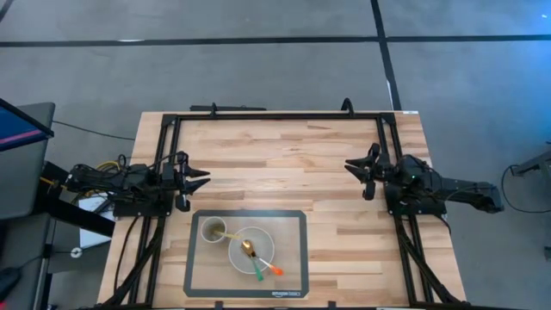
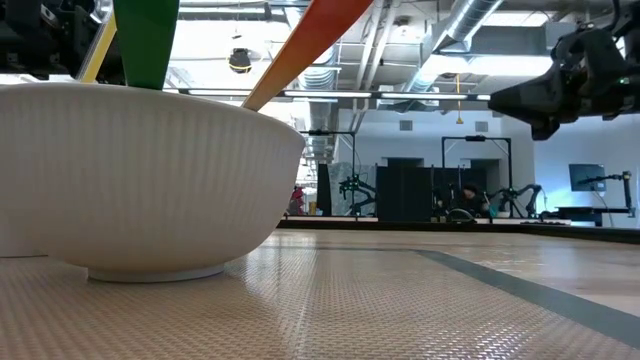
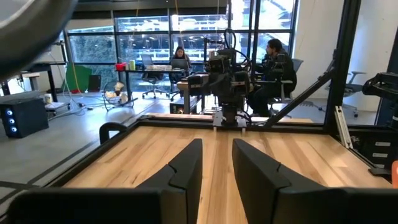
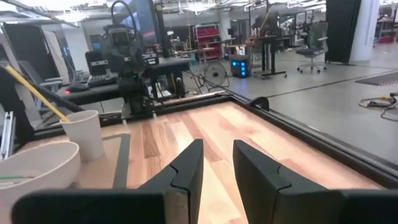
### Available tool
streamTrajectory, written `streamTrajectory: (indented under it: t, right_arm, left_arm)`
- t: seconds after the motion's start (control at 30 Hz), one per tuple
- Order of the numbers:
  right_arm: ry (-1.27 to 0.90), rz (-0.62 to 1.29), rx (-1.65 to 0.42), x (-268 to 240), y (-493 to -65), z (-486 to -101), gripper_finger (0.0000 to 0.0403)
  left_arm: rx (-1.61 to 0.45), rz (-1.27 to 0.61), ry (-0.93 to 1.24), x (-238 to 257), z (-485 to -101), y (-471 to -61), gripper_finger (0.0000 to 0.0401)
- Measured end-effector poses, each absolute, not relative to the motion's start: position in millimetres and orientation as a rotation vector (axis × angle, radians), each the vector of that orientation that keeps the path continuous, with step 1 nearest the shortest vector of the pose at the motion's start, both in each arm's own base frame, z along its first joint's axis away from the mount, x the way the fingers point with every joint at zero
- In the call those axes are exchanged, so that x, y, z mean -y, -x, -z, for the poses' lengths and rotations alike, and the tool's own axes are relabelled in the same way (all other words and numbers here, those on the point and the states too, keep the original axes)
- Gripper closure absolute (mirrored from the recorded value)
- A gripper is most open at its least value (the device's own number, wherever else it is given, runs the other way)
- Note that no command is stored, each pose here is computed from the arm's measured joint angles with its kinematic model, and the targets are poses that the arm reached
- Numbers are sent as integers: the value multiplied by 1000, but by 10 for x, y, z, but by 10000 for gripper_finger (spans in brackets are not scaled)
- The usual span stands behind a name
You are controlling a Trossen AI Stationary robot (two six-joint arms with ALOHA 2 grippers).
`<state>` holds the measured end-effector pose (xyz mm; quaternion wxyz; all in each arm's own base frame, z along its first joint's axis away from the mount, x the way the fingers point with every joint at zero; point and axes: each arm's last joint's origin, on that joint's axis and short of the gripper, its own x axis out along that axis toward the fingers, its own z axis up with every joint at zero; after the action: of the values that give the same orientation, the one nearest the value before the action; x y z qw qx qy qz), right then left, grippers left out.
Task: Pick & Place Utensil
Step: Return to Home Position
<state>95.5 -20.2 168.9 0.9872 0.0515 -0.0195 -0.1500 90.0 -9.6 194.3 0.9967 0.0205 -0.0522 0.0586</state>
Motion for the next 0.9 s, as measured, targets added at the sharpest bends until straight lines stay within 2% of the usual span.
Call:
streamTrajectory:
  t: [0.9]
  right_arm:
    - [-97,301,37,203,-954,-1688,321]
  left_arm:
    - [116,-117,-38,96,-1955,-898,312]
